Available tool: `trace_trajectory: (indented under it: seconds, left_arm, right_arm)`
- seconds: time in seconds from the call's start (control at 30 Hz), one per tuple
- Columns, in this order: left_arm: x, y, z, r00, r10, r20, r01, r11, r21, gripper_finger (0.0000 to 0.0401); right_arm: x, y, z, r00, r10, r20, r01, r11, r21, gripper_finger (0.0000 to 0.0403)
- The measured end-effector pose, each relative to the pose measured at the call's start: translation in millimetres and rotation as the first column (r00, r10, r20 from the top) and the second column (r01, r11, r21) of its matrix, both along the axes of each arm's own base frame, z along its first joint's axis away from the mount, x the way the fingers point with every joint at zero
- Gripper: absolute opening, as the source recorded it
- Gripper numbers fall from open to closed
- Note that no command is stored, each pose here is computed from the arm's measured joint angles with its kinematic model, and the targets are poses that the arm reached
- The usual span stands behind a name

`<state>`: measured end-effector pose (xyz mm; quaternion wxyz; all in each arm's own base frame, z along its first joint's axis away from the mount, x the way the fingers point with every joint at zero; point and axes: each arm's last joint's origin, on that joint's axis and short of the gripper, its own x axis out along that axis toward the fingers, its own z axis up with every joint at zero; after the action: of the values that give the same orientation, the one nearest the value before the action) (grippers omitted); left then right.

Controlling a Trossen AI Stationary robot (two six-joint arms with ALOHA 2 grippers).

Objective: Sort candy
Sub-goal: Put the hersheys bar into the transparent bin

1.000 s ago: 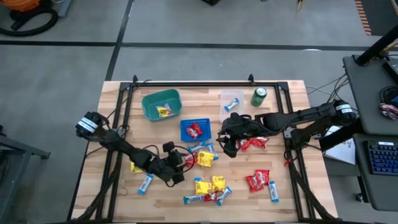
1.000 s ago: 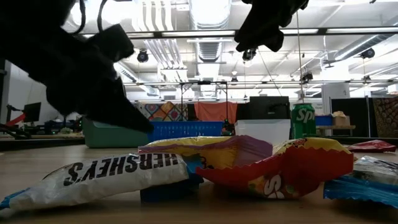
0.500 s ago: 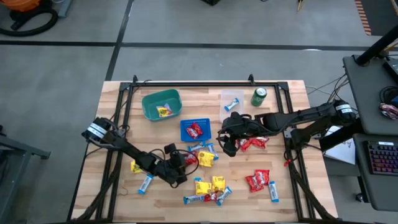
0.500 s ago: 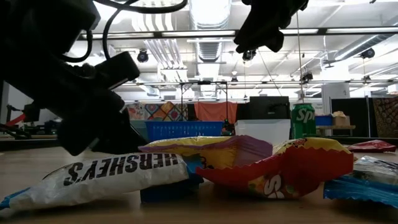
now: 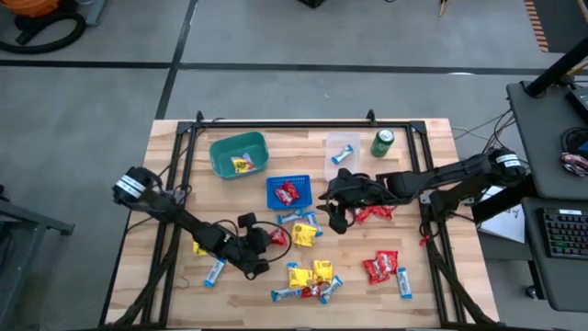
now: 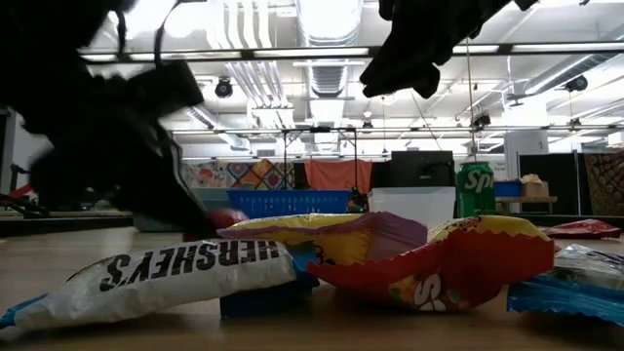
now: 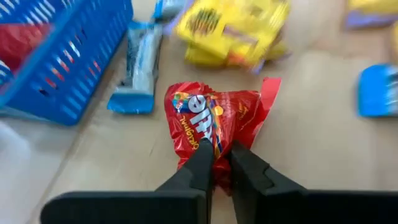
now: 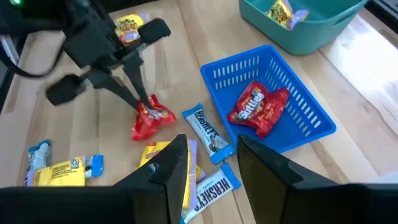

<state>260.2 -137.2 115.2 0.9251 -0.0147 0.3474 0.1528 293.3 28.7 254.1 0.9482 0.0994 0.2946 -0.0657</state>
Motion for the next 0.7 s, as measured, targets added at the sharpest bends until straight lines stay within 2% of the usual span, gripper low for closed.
trace_trajectory:
  seconds: [0.2,0.33,0.5,0.6,0.7]
  left_arm:
    - [-14,-1,31,0.999,-0.024,0.031,0.024,1.0,-0.005,0.0005]
    - [-22,-1,53,0.995,-0.038,0.089,0.041,0.999,-0.033,0.0003]
    - [-26,1,77,0.98,-0.003,0.197,0.025,0.994,-0.109,0.0002]
    - [-25,2,87,0.957,0.053,0.284,-0.013,0.99,-0.141,0.0002]
    - [-23,1,94,0.937,0.057,0.344,-0.005,0.989,-0.149,0.0002]
  right_arm:
    - [1,1,-5,0.996,0.053,0.067,-0.049,0.997,-0.055,0.0132]
    - [2,2,-10,0.981,0.116,0.158,-0.098,0.989,-0.112,0.0132]
    - [2,9,-11,0.914,0.287,0.287,-0.245,0.954,-0.172,0.0132]
    - [7,14,-11,0.874,0.35,0.339,-0.286,0.932,-0.224,0.0132]
    - [15,21,-16,0.842,0.397,0.366,-0.3,0.908,-0.293,0.0132]
